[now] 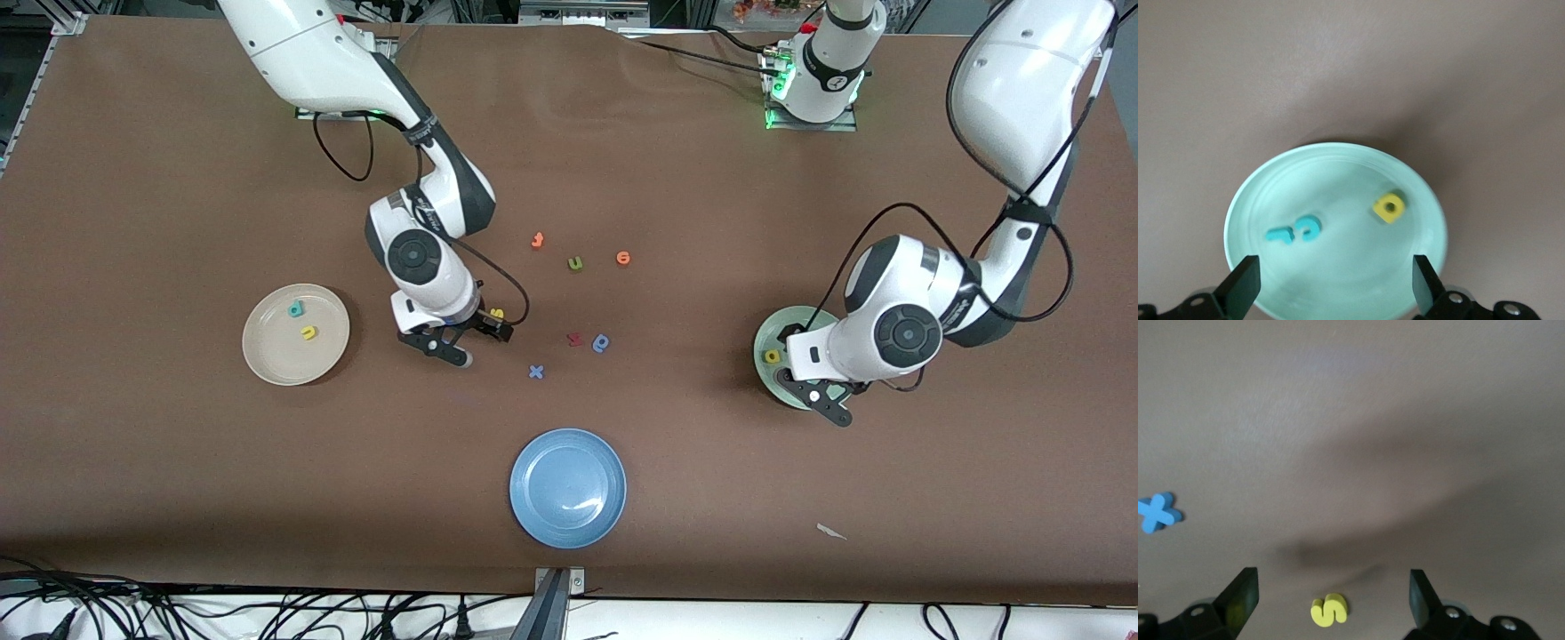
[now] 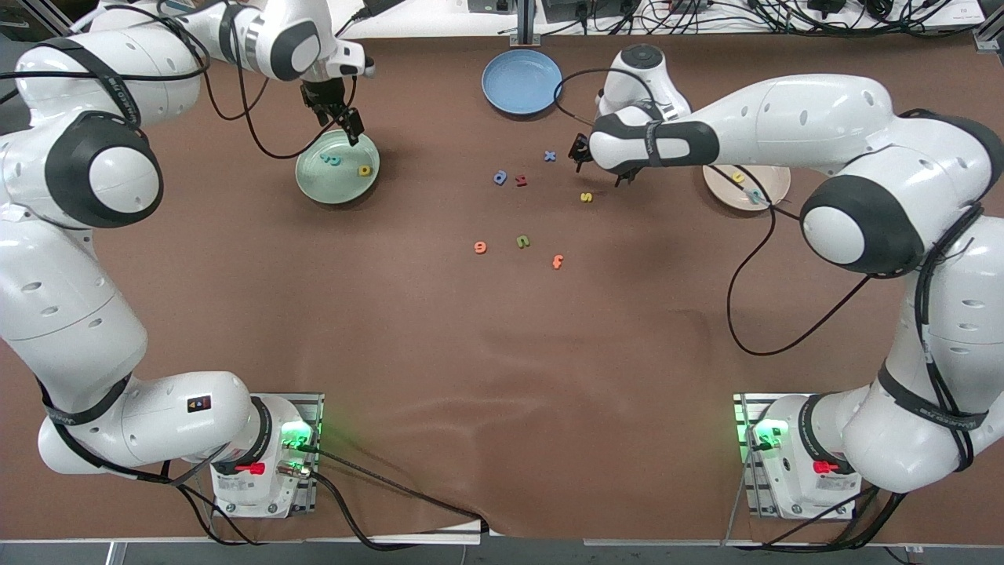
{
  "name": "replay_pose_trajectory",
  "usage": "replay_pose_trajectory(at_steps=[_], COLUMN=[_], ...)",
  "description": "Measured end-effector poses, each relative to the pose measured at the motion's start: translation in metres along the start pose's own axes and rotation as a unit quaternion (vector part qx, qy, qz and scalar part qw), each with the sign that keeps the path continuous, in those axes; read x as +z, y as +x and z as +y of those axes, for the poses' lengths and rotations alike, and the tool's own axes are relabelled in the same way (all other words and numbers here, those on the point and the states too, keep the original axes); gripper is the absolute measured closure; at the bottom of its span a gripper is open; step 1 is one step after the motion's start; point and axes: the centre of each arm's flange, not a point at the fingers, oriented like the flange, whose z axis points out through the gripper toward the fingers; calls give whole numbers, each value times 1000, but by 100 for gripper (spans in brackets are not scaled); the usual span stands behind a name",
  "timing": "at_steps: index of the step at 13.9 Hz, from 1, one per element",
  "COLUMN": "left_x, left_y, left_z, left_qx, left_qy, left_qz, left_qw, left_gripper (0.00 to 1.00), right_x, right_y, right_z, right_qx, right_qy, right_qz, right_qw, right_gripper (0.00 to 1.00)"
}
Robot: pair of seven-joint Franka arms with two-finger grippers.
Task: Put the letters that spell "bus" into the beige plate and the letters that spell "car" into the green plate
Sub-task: 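Place teal r on the green plate while the right gripper reaches yellow s, then grasp yellow s with the right gripper while the left gripper returns to rest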
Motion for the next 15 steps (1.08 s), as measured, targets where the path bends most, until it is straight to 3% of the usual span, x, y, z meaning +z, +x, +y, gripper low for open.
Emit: replay_pose_trajectory(at_steps=[3,7,10,12,13,15], left_x=[-80,-183,-245,-269,-279,-290], left_y=[-23,-72,-110,-136,-146,-162], left_z=[11,24,7,-12,-18,-23], left_qx=[-41,-106,-154,-189,-202,-219], left_qy=[1,-1,-9,4,4,-2], left_qz=[7,1,24,42,52,74], left_qw=[999,994,988,981,978,973], left_gripper=[0,0,0,0,0,0], right_x=[21,25,22,21,21,21], right_y=[-14,-16,-18,-18,-19,-19], right_z=[-8,-10,-14,-15,-16,-16], right_qx=[-1,3,5,6,6,7], right_qy=[-17,-18,-16,-16,-16,-16], right_qz=[2,2,4,5,5,5], right_qw=[1000,1000,1000,1000,1000,1000], right_gripper=[0,2,6,19,20,36])
